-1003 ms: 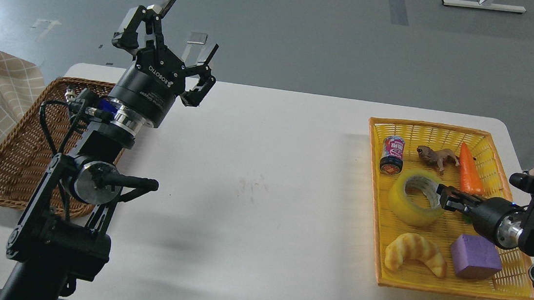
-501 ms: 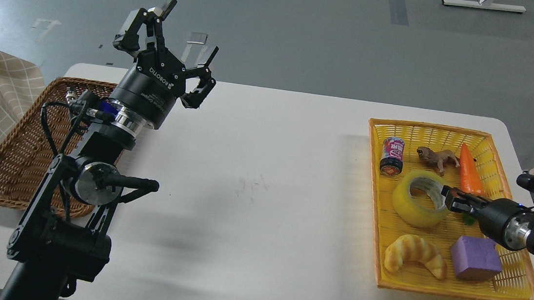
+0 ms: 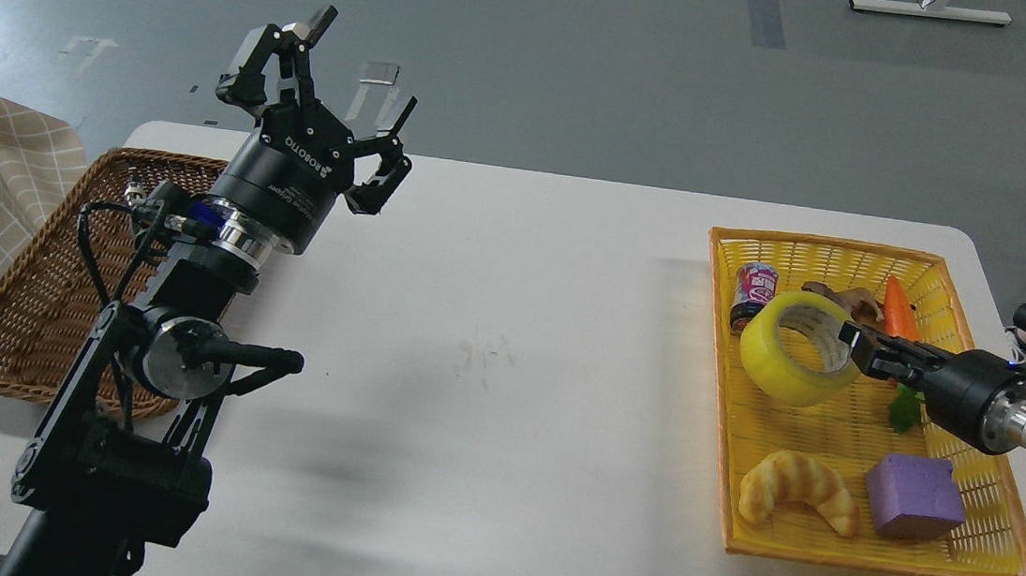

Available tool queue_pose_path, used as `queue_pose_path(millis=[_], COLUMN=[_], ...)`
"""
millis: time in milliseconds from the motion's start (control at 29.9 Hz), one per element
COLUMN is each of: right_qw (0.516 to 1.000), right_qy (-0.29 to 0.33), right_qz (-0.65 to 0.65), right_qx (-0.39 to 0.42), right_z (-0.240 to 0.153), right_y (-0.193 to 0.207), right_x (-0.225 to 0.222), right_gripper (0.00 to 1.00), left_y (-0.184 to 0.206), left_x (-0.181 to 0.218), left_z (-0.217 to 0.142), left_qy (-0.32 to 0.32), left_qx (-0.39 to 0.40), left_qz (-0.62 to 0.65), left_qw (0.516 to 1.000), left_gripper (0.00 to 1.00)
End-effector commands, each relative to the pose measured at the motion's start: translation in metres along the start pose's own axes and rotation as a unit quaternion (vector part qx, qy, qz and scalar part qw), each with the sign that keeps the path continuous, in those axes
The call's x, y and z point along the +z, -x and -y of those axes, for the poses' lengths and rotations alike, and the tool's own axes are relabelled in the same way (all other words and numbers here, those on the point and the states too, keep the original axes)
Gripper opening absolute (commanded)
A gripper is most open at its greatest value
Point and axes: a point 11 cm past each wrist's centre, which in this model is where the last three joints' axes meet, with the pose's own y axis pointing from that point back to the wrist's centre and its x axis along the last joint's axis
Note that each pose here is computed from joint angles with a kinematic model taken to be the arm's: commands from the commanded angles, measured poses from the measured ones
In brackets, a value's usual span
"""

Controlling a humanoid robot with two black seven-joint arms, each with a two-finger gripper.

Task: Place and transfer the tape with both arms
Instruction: 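Grip the tape roll with the right gripper and lift it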

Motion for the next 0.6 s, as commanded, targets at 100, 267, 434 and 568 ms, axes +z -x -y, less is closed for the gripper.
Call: queue_pose_path(millis=[100,267,434,568], right_qw=[0.996,0.992,0.99,0.988], right_qy=[-0.056,-0.098,-0.132,-0.149], right_qz=[-0.026,-0.029,-0.035,-0.02], right_qx=[0.064,0.076,0.036,0.023], right_z=[0.003,0.01,0.029,0.044], right_y=[-0.069,-0.094,-0.075,-0.061], right_x=[-0.041,-0.069,-0.096,-0.11], right_gripper=[0.08,0.08,0.08,0.08], left_y=[0.0,0.0,0.0,0.0], left_x=[0.0,-0.001,-0.001,0.0], left_z=[0.0,0.0,0.0,0.0], left_qy=[-0.001,-0.001,-0.001,-0.001], left_qx=[0.0,0.001,0.001,0.001], left_qz=[0.001,0.0,0.0,0.001], left_qw=[1.0,1.0,1.0,1.0], left_gripper=[0.98,0.98,0.98,0.98])
